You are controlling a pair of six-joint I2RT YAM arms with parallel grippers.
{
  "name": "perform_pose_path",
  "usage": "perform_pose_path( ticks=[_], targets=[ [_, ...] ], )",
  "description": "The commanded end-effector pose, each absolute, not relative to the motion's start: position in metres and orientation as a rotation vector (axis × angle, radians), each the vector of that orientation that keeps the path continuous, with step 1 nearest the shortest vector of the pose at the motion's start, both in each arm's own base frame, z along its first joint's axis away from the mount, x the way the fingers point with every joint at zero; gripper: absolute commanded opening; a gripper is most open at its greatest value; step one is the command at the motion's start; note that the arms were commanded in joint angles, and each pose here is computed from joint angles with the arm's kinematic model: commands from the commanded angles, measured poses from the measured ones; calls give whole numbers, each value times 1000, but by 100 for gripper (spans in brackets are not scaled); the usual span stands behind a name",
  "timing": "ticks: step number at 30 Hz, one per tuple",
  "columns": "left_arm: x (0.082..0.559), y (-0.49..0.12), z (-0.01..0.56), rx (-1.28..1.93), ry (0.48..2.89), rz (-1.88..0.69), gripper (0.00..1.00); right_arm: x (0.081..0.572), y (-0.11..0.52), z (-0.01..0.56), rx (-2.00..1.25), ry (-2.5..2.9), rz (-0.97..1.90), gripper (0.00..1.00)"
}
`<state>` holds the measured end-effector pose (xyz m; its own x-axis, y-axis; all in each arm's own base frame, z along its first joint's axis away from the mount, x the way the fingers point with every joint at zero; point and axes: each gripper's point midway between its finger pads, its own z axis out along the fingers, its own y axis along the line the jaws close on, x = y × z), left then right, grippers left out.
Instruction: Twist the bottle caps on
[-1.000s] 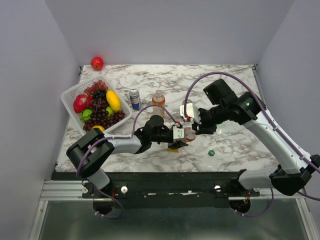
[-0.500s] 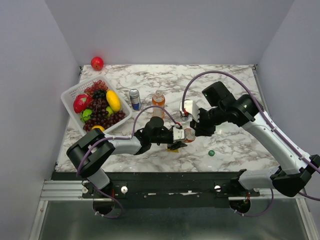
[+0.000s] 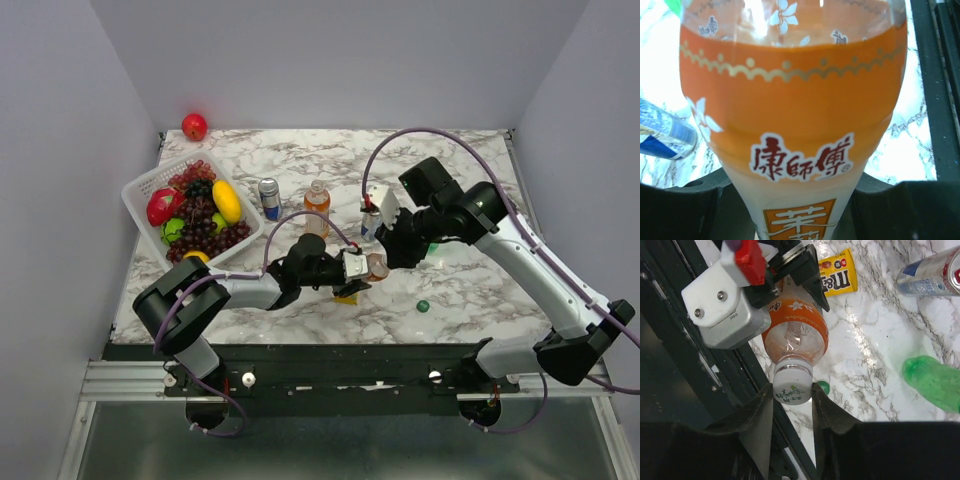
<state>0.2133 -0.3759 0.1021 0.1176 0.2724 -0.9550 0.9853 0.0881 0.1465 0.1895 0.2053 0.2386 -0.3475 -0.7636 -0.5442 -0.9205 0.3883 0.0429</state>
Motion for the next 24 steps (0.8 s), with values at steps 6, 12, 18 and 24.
perform_pose_path(
  ticks=[6, 12, 18, 24],
  targets=[
    [233, -390, 185, 1197, 1132, -873, 0, 193, 220, 243, -1104, 2503, 666, 12],
    [237, -390, 182, 1164, 1182, -879, 0, 196, 223, 241, -1066, 2549, 687, 11],
    [235, -388, 175, 1119, 1268, -934, 0, 207, 225, 248, -1053, 2519, 652, 12],
    [230, -386, 167, 1112, 1320, -968, 0, 218, 226, 261, -1094, 2435, 619, 27]
  ],
)
